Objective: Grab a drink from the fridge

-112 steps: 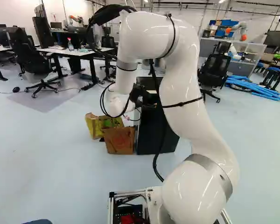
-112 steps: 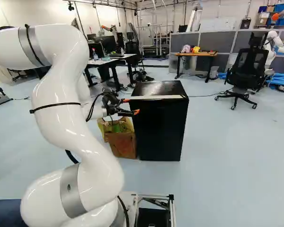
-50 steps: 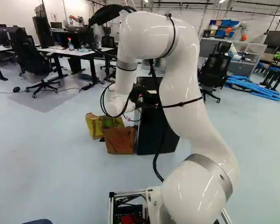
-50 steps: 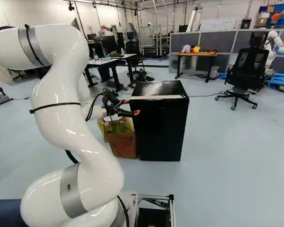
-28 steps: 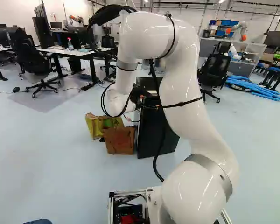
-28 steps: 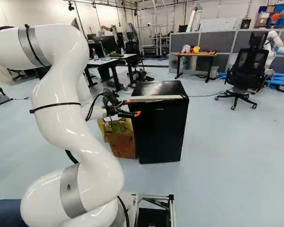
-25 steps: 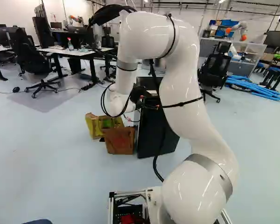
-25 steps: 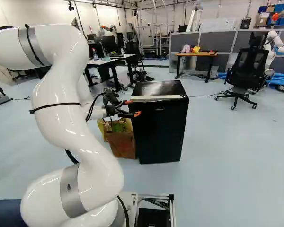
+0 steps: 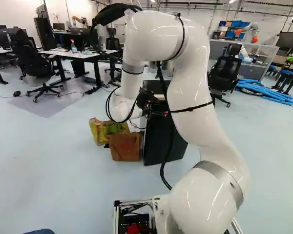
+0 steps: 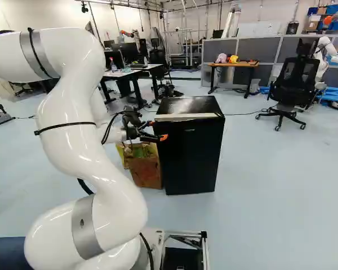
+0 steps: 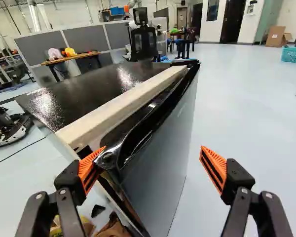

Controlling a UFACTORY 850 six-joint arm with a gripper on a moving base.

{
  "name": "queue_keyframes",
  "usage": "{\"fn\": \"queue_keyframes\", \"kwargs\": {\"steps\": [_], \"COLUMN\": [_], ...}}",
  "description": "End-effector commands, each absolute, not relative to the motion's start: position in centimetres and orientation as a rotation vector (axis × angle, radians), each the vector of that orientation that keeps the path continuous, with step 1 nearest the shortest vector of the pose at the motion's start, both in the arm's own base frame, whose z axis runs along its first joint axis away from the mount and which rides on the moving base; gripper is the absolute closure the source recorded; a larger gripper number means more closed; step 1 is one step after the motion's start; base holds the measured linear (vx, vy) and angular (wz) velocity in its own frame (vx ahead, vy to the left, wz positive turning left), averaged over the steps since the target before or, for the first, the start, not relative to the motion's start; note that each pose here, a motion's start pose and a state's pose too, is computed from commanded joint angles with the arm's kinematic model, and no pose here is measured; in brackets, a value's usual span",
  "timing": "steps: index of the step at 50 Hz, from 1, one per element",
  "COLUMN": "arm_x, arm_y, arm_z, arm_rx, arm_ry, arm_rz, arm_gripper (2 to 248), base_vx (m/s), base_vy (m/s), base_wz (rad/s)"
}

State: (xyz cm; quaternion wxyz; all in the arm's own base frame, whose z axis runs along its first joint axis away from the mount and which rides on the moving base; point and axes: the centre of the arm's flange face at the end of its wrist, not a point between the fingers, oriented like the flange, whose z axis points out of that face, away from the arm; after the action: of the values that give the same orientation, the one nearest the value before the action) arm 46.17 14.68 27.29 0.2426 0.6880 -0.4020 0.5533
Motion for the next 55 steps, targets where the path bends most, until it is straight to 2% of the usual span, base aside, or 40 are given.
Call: {"fn": "queue_keyframes", "kwargs": {"steps": [55], "arm_x": [40.8], "arm_y": [13.4], "arm_z": [27.6], "arm_rx": [1.795], "arm_ry": [-1.094], "arm_rz": [1.442], "arm_gripper": [3], "base_vx": [0.000], "base_vy": [0.000], "base_wz": [0.000]}}
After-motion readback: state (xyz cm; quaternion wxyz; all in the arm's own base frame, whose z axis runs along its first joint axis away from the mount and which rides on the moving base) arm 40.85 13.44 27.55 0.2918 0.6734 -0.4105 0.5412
